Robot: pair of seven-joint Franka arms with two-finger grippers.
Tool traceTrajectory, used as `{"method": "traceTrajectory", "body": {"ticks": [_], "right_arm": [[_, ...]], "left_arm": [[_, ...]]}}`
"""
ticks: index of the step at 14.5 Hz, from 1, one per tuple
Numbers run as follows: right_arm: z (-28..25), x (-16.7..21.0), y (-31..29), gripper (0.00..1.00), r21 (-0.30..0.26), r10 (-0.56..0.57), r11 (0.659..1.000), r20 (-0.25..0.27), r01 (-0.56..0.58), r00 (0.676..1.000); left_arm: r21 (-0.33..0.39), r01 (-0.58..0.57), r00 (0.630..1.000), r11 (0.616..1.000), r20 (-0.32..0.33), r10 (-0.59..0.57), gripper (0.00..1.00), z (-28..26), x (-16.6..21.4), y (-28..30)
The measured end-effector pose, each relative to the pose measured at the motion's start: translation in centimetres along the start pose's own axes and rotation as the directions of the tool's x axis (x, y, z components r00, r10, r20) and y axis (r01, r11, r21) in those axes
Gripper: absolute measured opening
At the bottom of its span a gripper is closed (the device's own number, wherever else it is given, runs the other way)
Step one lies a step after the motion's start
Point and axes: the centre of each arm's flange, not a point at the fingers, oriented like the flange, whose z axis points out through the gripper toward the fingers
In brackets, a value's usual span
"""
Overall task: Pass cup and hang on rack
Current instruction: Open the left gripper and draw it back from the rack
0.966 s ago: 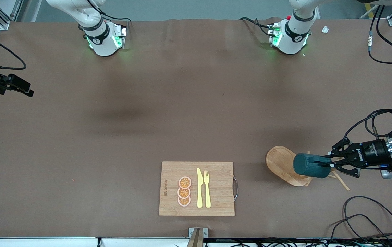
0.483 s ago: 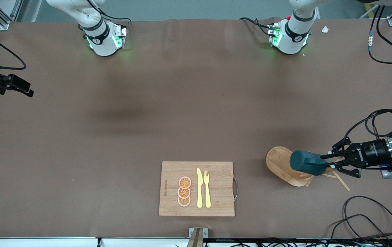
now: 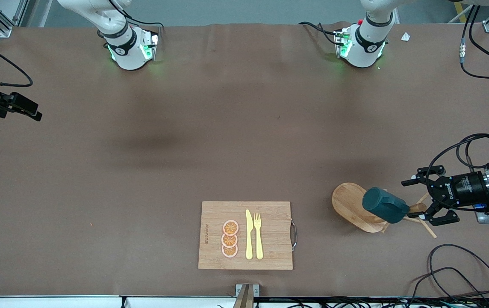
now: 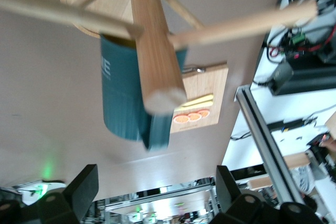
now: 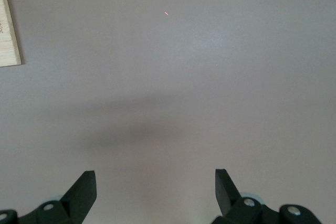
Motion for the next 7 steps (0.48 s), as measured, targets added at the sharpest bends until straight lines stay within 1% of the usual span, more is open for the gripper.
{"method": "traceTrajectory", "body": {"ticks": [1, 2, 3, 5, 7], "right_arm": [[0.0, 0.0, 0.0, 1.0, 0.0, 0.0, 1.0, 0.0, 0.0, 1.0], [0.0, 0.0, 0.0, 1.0, 0.0, 0.0, 1.0, 0.0, 0.0, 1.0], [0.0, 0.0, 0.0, 1.0, 0.0, 0.0, 1.0, 0.0, 0.0, 1.0], [0.0, 0.0, 0.0, 1.0, 0.0, 0.0, 1.0, 0.0, 0.0, 1.0], [0.0, 0.0, 0.0, 1.0, 0.0, 0.0, 1.0, 0.0, 0.0, 1.0]], "left_arm": [[0.011, -0.04, 0.999, 0.999, -0.017, 0.04, 0.99, -0.7, -1.1, 0.0], [0.044, -0.094, 0.994, 0.995, -0.054, 0.096, 0.99, -1.4, -2.2, -0.3], [0.092, -0.157, 0.982, 0.983, -0.088, 0.165, 0.99, -1.9, -3.5, -0.6], [0.185, -0.268, 0.943, 0.945, -0.15, 0.297, 0.99, -2.4, -6.3, -1.1], [0.287, -0.354, 0.885, 0.89, -0.207, 0.418, 0.99, -2.6, -9.3, -1.5]]}}
